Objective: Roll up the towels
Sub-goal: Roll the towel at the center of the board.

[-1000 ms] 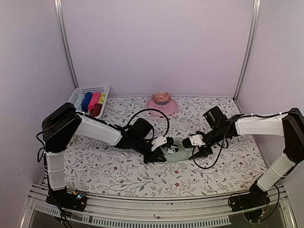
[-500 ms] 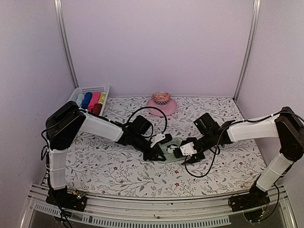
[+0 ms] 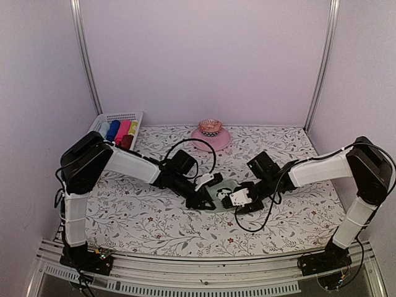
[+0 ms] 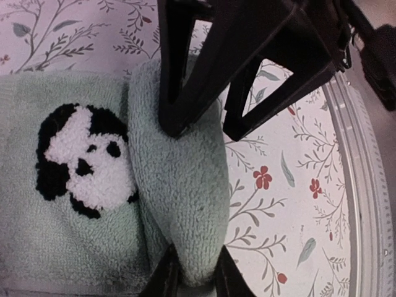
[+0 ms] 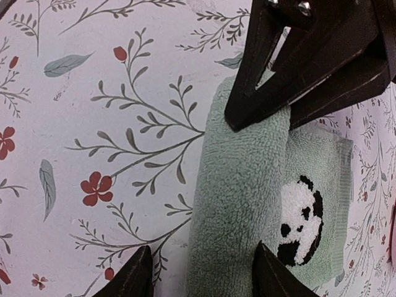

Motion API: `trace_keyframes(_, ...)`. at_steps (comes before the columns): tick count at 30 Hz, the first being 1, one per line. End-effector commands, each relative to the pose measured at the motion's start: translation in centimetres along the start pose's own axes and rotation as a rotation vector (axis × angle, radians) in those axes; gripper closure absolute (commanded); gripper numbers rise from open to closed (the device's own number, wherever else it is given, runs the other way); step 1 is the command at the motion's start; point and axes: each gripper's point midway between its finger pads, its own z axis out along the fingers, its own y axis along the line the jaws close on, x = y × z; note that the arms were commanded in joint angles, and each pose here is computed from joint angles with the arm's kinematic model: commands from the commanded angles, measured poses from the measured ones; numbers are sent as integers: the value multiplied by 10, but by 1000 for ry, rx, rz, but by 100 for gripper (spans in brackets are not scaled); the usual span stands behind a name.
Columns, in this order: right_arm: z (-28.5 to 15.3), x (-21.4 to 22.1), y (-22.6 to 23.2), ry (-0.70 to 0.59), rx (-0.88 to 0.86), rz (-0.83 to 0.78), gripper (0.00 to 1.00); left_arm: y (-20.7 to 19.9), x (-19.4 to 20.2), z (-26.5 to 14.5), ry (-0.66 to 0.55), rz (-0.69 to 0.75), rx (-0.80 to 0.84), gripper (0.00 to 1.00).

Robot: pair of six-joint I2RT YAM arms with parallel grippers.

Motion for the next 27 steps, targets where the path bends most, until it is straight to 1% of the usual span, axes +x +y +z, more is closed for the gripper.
trace_keyframes(1,9,8,1,50,-15,38,51,7,40,3,105,-110,-8,76)
trace_keyframes(7,18,15,-8,95,-26,104,70,6,33,-6,86,-85,-20,57)
trace_keyframes(10,20,15,-9,102,-48,135,76,5,28,-15,70,-49,-58,51)
trace_keyframes(13,19,10,-8,90,-95,159,79,3,22,-27,41,7,-112,46)
trace_keyframes(15,20,8,-4,85,-145,180,80,-1,9,-41,-2,70,-171,42)
trace_keyframes(18,22,7,4,94,-236,224,80,-4,9,-52,-13,161,-268,37)
trace_keyframes(23,24,2,12,82,-391,320,80,-8,8,-57,-11,329,-440,35)
trace_keyframes(27,22,-3,18,54,-491,388,80,-23,5,-55,-30,503,-541,33)
